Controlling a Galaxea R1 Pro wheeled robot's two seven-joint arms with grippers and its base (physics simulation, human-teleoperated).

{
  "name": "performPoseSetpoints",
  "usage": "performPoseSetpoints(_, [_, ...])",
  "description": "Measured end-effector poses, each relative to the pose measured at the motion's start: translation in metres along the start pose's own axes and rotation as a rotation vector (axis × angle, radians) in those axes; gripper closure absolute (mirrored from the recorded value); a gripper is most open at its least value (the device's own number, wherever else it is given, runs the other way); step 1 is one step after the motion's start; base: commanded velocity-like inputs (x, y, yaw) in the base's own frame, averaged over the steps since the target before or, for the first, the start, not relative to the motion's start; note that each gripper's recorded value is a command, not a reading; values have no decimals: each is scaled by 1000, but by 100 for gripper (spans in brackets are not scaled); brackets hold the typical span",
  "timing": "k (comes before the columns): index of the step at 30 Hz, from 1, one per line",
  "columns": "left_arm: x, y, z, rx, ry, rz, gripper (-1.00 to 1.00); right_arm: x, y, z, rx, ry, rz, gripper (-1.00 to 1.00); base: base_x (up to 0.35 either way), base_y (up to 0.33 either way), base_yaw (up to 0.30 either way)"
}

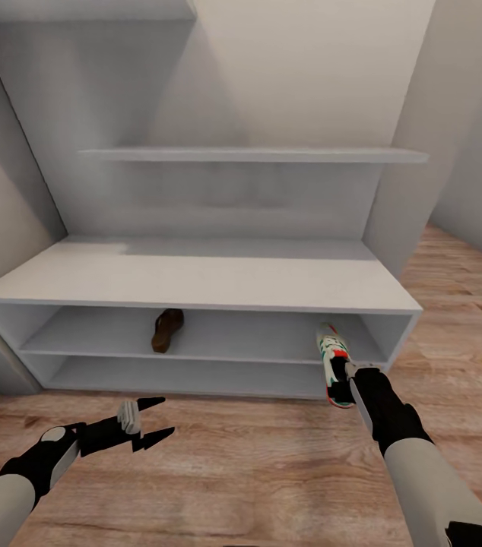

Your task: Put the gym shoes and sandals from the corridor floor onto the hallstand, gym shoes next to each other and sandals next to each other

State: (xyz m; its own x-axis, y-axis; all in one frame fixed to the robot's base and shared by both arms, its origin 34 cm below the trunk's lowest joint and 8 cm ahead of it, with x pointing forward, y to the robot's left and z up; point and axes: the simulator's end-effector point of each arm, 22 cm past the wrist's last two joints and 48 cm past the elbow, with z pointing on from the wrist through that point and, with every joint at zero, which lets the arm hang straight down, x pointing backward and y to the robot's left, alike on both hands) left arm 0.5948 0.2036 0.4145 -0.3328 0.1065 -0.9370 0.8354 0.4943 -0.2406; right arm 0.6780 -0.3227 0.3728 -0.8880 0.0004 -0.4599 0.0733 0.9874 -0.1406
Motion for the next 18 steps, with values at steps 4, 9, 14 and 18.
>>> performPoseSetpoints(4, [0,0,0,0,0,0,-100,0,0,0,0,0,0,100,71,16,0])
performPoseSetpoints(9, [0,0,0,0,0,1,-100,0,0,0,0,-1,0,100,234,129,0])
performPoseSetpoints(14, [1,-2,1,5,4,1,-100,0,0,0,0,0,0,100,187,58,0])
performPoseSetpoints(18, [8,-10,5,35,33,8,-100,0,0,0,0,0,0,100,91,-3,0])
